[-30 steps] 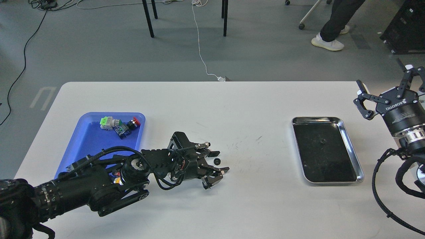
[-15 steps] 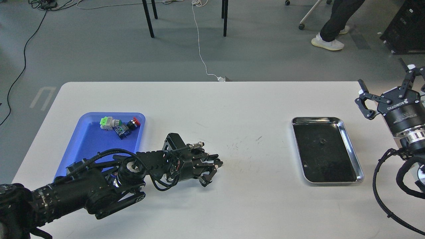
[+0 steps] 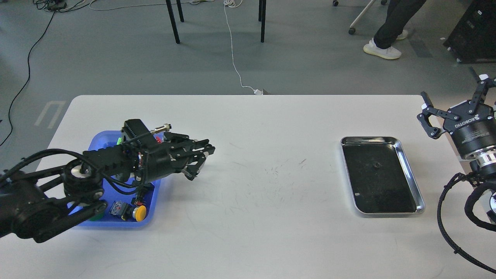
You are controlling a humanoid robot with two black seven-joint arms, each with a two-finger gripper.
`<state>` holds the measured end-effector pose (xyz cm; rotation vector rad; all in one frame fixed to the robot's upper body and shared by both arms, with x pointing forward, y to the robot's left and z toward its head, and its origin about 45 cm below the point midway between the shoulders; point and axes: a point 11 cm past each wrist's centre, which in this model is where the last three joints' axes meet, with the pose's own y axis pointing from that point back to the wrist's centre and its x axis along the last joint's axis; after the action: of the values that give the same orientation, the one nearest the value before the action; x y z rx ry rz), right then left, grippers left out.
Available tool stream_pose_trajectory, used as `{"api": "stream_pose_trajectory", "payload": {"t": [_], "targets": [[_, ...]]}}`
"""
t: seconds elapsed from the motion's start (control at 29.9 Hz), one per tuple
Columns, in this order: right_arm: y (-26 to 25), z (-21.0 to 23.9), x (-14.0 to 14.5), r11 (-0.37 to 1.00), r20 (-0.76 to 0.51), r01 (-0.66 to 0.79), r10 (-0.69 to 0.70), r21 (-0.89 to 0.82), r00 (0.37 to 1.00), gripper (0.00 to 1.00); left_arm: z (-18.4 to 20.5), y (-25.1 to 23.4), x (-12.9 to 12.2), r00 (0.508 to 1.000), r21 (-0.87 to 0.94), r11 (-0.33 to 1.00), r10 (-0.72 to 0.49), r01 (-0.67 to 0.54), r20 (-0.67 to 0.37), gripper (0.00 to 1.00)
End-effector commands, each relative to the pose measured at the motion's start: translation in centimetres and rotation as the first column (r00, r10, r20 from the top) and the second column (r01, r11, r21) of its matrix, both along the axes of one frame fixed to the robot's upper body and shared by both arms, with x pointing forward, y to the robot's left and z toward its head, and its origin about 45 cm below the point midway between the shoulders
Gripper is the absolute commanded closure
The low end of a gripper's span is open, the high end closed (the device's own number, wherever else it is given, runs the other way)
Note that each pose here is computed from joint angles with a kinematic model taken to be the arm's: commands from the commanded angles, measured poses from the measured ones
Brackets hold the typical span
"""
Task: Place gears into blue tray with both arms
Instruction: 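Carry the gear with the left gripper over the blue tray and release, then lift the left arm away and raise the right arm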
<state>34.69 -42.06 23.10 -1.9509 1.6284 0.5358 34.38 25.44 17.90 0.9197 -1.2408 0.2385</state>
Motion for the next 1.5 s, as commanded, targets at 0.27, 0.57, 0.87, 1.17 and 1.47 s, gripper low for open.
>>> {"api": "stream_pose_trajectory", "payload": {"t": [0.27, 0.57, 0.87, 1.17, 1.47], "targets": [[0.2, 0.4, 0.1, 1.0, 0.009, -0.002, 0.002, 0.004, 1.0, 0.02, -3.4, 18.5, -2.0, 0.933, 0.251, 0.915, 0.347, -0.315, -0.094, 0.9], [0.3, 0.5, 0.1, 1.0, 0.01, -0.008, 0.008, 0.001, 1.0, 0.02, -5.7, 17.9, -3.2, 0.921, 0.242, 0.916, 0.361, -0.321, -0.145, 0.79], [-0.1, 1.0, 0.1, 1.0, 0.015, -0.009, 0.01, -0.017, 1.0, 0.02, -4.9, 17.8, -2.8, 0.9, 0.156, 0.912, 0.403, -0.38, -0.165, 0.48], [-1.4, 1.9, -0.1, 0.998, 0.017, 0.002, -0.001, -0.057, 1.0, 0.02, -0.8, 18.3, 0.2, 0.851, -0.058, 0.854, 0.506, -0.517, -0.143, 0.17], [-3.3, 7.3, 1.3, 0.971, 0.086, -0.008, 0.029, -0.237, 0.996, 0.02, 7.7, 13.1, 6.6, 0.802, -0.574, 0.572, 0.512, -0.586, -0.308, 0.11]]}}
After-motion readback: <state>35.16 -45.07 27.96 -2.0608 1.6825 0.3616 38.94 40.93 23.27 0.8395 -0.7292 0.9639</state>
